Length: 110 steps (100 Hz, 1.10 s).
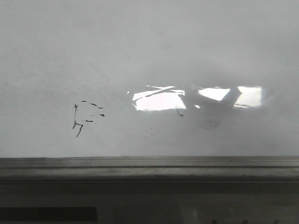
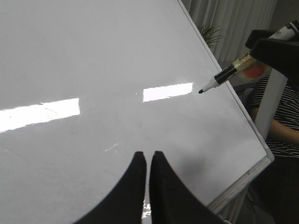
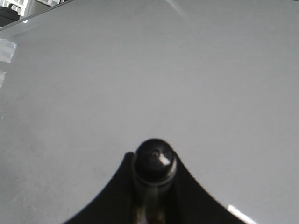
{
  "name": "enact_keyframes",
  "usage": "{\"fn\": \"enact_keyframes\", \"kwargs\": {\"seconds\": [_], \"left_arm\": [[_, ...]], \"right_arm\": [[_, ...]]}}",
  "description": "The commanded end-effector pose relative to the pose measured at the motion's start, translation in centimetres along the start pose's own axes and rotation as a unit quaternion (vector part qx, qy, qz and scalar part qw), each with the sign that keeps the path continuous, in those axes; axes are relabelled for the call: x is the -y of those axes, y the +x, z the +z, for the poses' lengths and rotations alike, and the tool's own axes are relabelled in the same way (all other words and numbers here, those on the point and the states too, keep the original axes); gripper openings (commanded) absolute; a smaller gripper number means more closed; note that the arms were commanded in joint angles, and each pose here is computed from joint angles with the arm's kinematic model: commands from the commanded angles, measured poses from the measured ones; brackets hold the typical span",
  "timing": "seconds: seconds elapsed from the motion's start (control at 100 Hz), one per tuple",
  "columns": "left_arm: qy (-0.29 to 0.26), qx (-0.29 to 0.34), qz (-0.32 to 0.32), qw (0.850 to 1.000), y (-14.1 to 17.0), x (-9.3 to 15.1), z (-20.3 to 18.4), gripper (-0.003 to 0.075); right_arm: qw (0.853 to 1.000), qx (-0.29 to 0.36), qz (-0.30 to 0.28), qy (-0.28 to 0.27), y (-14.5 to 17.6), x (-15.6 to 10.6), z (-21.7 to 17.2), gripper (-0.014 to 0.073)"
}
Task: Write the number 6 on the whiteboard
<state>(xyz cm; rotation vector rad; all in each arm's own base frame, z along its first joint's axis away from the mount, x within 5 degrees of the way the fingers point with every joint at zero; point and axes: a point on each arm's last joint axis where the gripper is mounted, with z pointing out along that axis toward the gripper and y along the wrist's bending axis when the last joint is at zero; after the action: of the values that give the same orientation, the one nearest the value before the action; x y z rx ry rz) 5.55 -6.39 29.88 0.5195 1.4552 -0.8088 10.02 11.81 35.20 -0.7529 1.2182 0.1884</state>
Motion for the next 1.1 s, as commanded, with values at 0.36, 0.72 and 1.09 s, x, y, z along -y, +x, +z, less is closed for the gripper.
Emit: {"fn": "enact_keyframes", "kwargs": {"seconds": [0.36, 0.72, 1.09], "left_arm": [[0.010, 0.011, -0.009, 1.000, -0.9, 0.3, 0.0, -0.0020], [0.010, 0.010, -0.009, 1.000, -0.8, 0.3, 0.0, -0.0020], [0.010, 0.010, -0.009, 1.000, -0.8, 0.3, 0.0, -0.0020]], "right_arm": [[0.996, 0.008, 0.036, 0.077, 0.0, -0.9, 1.3, -0.0046], [0.999, -0.001, 0.039, -0.024, 0.0, -2.5, 1.2, -0.0071], [0.986, -0.018, 0.038, -0.161, 0.2, -5.0, 0.7, -0.0071]]}}
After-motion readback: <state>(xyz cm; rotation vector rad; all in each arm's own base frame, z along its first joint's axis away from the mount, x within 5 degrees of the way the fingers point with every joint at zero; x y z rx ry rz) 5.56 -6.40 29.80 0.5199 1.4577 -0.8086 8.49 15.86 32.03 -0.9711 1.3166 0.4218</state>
